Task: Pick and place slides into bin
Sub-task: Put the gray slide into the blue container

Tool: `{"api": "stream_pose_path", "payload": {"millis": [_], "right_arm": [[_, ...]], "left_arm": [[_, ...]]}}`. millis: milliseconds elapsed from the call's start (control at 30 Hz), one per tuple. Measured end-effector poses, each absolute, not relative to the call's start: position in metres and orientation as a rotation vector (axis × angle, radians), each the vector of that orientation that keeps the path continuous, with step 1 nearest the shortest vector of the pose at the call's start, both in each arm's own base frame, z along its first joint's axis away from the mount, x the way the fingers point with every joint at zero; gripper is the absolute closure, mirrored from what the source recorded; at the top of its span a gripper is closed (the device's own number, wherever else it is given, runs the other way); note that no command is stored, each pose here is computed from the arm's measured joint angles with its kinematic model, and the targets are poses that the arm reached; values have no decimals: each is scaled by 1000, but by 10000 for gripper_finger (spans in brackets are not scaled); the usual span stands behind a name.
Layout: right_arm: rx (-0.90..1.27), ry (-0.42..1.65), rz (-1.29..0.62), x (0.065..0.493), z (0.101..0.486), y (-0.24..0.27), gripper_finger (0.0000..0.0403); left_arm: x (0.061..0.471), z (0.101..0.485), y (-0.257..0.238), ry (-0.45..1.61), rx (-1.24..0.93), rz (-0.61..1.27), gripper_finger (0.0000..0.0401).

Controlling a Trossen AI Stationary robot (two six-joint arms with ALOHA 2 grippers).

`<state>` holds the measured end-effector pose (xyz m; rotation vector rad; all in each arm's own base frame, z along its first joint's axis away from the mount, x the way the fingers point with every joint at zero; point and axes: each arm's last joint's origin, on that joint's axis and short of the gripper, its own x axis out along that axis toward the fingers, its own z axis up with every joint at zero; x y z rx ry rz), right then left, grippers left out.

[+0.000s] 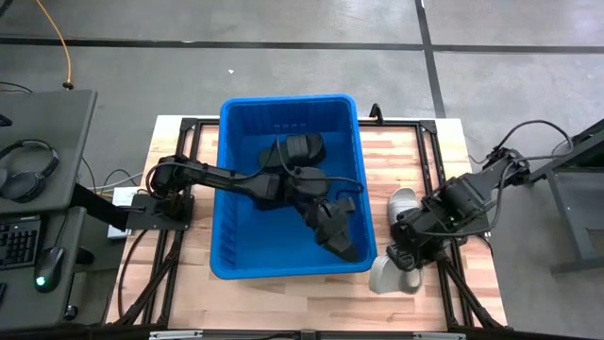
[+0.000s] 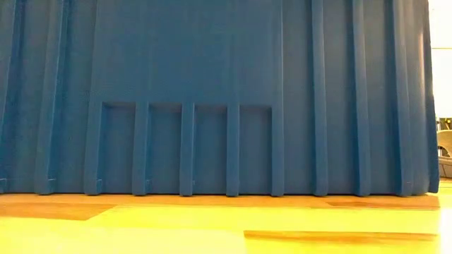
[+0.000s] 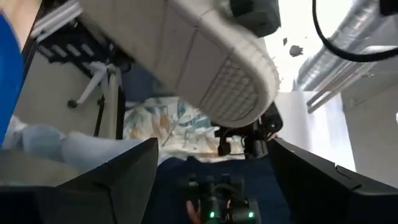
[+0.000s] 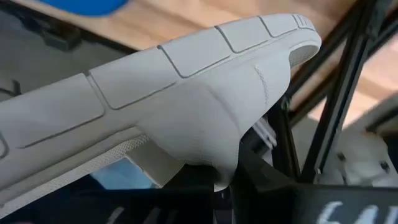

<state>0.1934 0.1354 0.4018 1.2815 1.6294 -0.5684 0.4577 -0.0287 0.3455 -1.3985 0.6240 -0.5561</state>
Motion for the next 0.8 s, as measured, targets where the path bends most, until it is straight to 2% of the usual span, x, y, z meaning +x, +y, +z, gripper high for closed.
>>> {"api": "stream_pose_path", "payload": {"millis": [333, 667, 800], "right_arm": [[1345, 1735, -504, 226, 390, 116, 403], [1281, 1833, -407, 259, 365, 115, 403], [1270, 1847, -367, 260, 365, 114, 403]], "left_arm": [[457, 347, -29, 659, -1463, -570, 92], [457, 349, -24, 672, -1475, -608, 75], [457, 349, -29, 683, -1470, -620, 75]]}}
